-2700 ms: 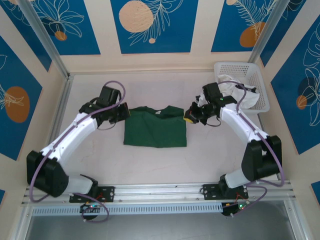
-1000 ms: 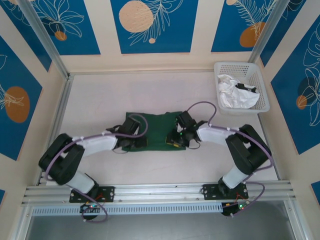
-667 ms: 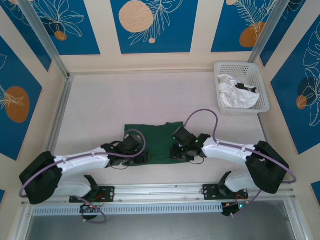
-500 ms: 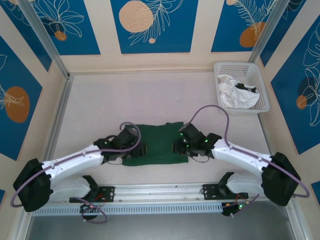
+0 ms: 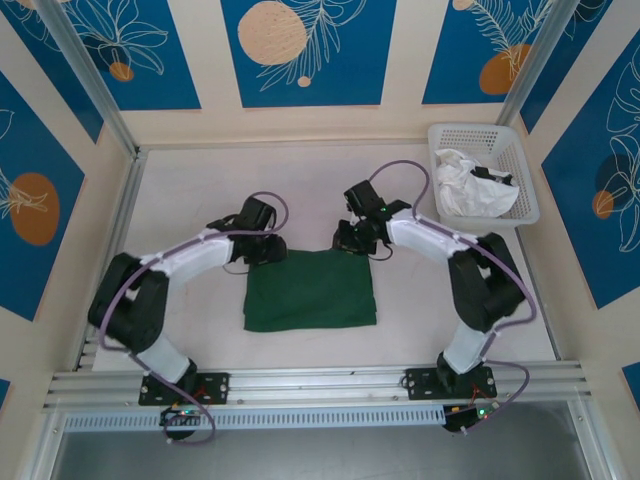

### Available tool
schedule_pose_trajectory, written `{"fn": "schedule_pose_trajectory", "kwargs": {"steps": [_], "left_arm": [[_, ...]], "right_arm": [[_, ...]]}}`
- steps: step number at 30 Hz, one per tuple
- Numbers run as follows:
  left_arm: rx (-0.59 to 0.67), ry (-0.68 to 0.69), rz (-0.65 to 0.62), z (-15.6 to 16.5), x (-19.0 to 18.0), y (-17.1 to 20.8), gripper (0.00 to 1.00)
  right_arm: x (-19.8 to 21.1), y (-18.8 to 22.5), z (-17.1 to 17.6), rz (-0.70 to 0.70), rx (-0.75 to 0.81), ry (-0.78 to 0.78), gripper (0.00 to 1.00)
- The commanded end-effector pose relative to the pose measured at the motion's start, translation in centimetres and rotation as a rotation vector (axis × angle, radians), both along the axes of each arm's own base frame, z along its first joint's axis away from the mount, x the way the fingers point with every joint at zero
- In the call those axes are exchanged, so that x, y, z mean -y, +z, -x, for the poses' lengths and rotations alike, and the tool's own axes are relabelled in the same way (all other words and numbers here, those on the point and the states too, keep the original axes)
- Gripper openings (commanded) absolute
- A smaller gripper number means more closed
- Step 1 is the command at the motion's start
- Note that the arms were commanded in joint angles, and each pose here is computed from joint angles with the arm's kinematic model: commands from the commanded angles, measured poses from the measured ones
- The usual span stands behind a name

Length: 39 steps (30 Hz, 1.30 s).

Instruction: Fold and stack the t-shirts

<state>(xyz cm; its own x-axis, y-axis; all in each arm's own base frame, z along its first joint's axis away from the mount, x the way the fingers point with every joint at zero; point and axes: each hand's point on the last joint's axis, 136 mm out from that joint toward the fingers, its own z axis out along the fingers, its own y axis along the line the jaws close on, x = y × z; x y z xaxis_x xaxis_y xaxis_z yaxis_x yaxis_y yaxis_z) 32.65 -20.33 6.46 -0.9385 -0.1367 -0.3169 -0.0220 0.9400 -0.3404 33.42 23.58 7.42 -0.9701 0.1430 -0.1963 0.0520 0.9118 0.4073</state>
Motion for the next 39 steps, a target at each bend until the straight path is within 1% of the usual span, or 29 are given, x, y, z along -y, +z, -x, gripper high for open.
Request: {"fn": "schedule_pose_trajectory", "kwargs": {"steps": [1, 3, 8, 10, 13, 15, 18, 19, 20, 22, 23, 25, 28, 30, 31, 34, 36, 39], "left_arm": [[-0.005, -0.012, -0.014, -1.8, -0.8, -0.9, 0.35], [-0.027, 0.026, -0.040, -2.2, -2.4, -2.3, 0.35], [-0.086, 0.102, -0.045, -2.0, -5.5, -5.1, 0.35], [-0.097, 0.132, -0.004, -2.0, -6.0, -5.4, 0.33], [-0.088, 0.157, -0.005, -2.1, -7.0, -4.9, 0.35], [-0.069, 0.144, 0.010, -2.3, -6.8, -3.9, 0.43], [-0.024, 0.137, 0.046, -2.4, -6.4, -1.3, 0.66], [0.004, 0.141, 0.053, -2.3, -6.5, -0.1, 0.74], [0.037, 0.149, 0.049, -2.2, -6.9, 1.0, 0.81], [0.095, 0.182, 0.011, -1.7, -8.2, 2.8, 0.91], [0.116, 0.204, -0.026, -1.4, -9.2, 3.3, 0.94], [0.141, 0.237, -0.082, -0.4, -10.7, 4.0, 0.96], [0.142, 0.258, -0.128, 1.1, -12.1, 3.1, 0.97], [0.115, 0.237, -0.109, 1.9, -12.0, 1.6, 0.96], [0.095, 0.219, -0.083, 2.1, -11.5, 0.9, 0.93], [0.062, 0.151, -0.009, 2.4, -9.8, -0.9, 0.87], [0.032, 0.114, 0.012, 2.4, -9.0, -1.9, 0.82], [0.007, 0.107, -0.029, 2.0, -9.4, -3.0, 0.75]], "right_arm": [[1.9, -1.7, 0.4, 0.026, -0.102, -0.007, 0.23], [3.1, -2.6, -0.2, 0.022, -0.116, -0.047, 0.23], [5.9, -5.1, -1.0, -0.015, -0.191, -0.117, 0.23], [6.3, -5.6, -1.0, -0.036, -0.208, -0.128, 0.23], [6.6, -5.8, -1.0, -0.043, -0.209, -0.134, 0.24], [6.6, -5.4, -1.0, -0.046, -0.202, -0.134, 0.24], [6.7, -3.4, -1.1, -0.059, -0.143, -0.138, 0.24], [6.9, -2.6, -0.9, -0.060, -0.118, -0.144, 0.26], [7.1, -1.8, -0.7, -0.056, -0.092, -0.148, 0.28], [7.9, 0.0, -0.2, -0.047, -0.033, -0.165, 0.31], [8.1, 0.7, 0.2, -0.050, -0.010, -0.168, 0.33], [8.4, 2.1, 1.2, -0.075, 0.033, -0.163, 0.44], [8.7, 3.9, 2.7, -0.118, 0.125, -0.161, 0.56], [8.9, 5.0, 3.4, -0.155, 0.200, -0.163, 0.62], [9.1, 5.3, 3.8, -0.170, 0.238, -0.164, 0.65], [9.5, 5.7, 4.4, -0.198, 0.320, -0.169, 0.70], [9.1, 5.8, 4.7, -0.226, 0.342, -0.147, 0.72], [8.4, 5.6, 4.7, -0.259, 0.333, -0.118, 0.72]]}}
